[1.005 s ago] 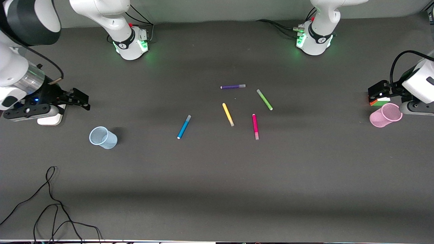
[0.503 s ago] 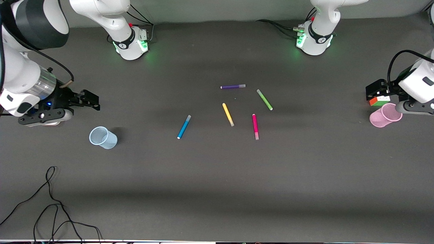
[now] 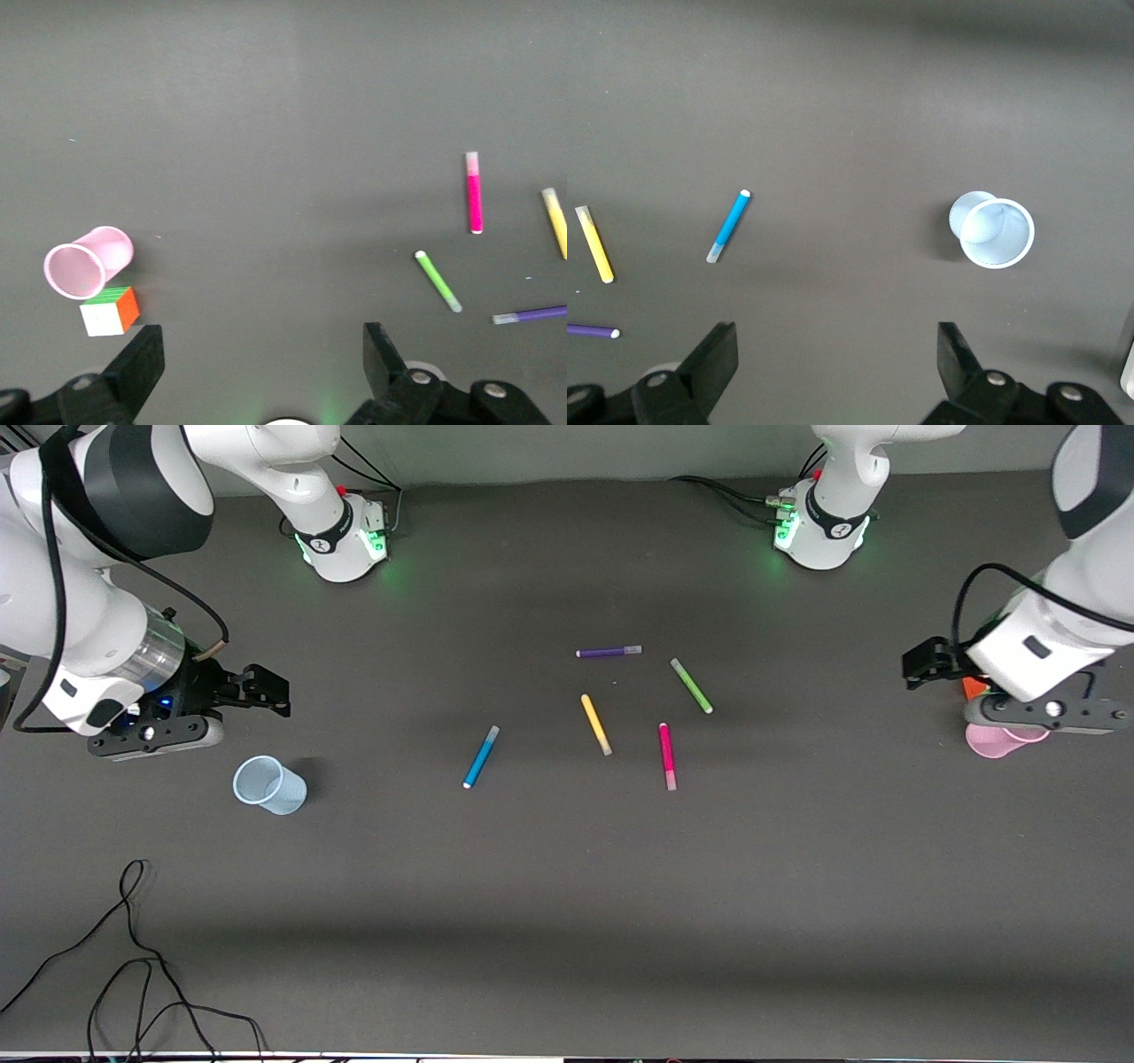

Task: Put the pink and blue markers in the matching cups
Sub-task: 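Move the right gripper to the blue marker while the left gripper reaches the pink marker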

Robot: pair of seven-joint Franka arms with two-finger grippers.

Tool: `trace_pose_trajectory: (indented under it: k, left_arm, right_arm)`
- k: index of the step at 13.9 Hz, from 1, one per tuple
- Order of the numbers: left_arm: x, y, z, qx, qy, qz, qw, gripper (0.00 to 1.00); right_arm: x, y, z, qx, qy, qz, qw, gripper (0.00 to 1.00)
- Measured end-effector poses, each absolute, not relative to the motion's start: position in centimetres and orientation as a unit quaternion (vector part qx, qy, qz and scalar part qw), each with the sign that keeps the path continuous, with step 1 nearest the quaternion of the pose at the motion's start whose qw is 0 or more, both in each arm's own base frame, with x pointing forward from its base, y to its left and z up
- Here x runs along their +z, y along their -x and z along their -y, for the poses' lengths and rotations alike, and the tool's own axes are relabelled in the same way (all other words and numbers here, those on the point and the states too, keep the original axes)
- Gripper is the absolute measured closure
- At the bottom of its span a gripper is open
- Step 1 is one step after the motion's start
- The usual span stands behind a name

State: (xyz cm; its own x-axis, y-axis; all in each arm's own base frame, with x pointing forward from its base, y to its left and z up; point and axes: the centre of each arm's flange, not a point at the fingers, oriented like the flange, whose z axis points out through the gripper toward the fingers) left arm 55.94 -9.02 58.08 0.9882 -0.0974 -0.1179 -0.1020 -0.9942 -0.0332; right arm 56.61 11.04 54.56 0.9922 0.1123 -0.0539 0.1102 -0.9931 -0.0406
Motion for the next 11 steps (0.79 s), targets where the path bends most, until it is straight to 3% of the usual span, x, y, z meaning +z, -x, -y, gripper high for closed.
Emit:
trace_pose_trajectory:
  k: [11]
  left_arm:
    - [56.9,-56.7,9.4,0.061,0.997,-0.042,0.009,0.0]
  right_arm:
    - [48.4,-58.8,-14.7,0.081,0.996,0.027,0.016,0.0]
